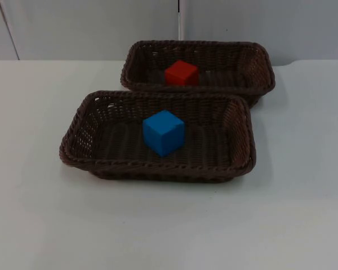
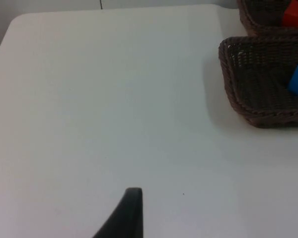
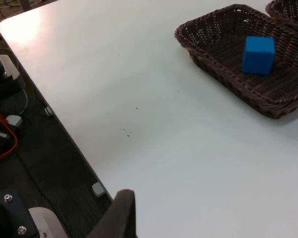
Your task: Pick up one cube with the left hand and place it into the upper basket. Pick up one cube with the right hand and place it into the lower basket.
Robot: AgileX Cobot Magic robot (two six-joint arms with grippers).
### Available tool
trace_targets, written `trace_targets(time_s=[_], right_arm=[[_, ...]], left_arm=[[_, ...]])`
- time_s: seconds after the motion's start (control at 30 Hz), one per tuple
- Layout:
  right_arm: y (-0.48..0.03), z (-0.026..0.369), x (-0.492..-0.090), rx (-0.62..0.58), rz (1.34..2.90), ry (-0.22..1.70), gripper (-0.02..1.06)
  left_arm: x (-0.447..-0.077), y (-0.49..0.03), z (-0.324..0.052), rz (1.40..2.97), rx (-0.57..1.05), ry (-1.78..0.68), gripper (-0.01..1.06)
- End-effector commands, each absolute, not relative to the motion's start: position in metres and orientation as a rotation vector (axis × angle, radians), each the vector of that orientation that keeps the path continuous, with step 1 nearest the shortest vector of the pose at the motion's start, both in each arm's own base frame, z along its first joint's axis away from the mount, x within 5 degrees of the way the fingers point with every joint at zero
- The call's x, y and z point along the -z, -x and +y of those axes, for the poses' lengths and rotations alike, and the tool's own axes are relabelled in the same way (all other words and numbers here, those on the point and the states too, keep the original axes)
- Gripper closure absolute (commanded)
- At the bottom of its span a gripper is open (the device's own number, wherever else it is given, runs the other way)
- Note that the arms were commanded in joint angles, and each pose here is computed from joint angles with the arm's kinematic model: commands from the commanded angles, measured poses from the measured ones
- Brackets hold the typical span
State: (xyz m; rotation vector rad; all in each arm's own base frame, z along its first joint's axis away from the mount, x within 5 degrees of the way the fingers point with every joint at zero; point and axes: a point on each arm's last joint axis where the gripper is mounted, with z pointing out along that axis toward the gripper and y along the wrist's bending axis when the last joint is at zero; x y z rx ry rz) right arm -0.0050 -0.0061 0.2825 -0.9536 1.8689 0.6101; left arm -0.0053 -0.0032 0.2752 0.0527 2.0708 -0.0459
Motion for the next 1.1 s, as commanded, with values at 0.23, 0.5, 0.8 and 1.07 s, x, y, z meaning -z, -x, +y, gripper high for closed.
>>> trace_targets(time_s=[0.23, 0.5, 0.8, 1.07], right_arm=[[0.0052, -0.0054, -0.2803, -0.552, 1.908, 0.858, -0.01], [0.0060, -0.0045, -0.2803, -0.457, 1.955, 0.701, -0.01], [0.0067, -0.0033, -0.2803, -0.345, 1.998, 0.517, -0.01], [0.0072, -0.0021, -0.2803, -0.253, 2.023, 0.365, -0.01]], left_arm=[[-0.2746, 0.0050, -0.0035, 2.063, 0.047, -0.049, 0.00], [-0.2746, 0.0050, -0.0035, 2.063, 0.047, -0.049, 0.00], [-0.2746, 0.0050, -0.0035, 2.063, 0.047, -0.049, 0.00], [-0.2746, 0.0050, -0.0035, 2.063, 0.047, -0.049, 0.00]])
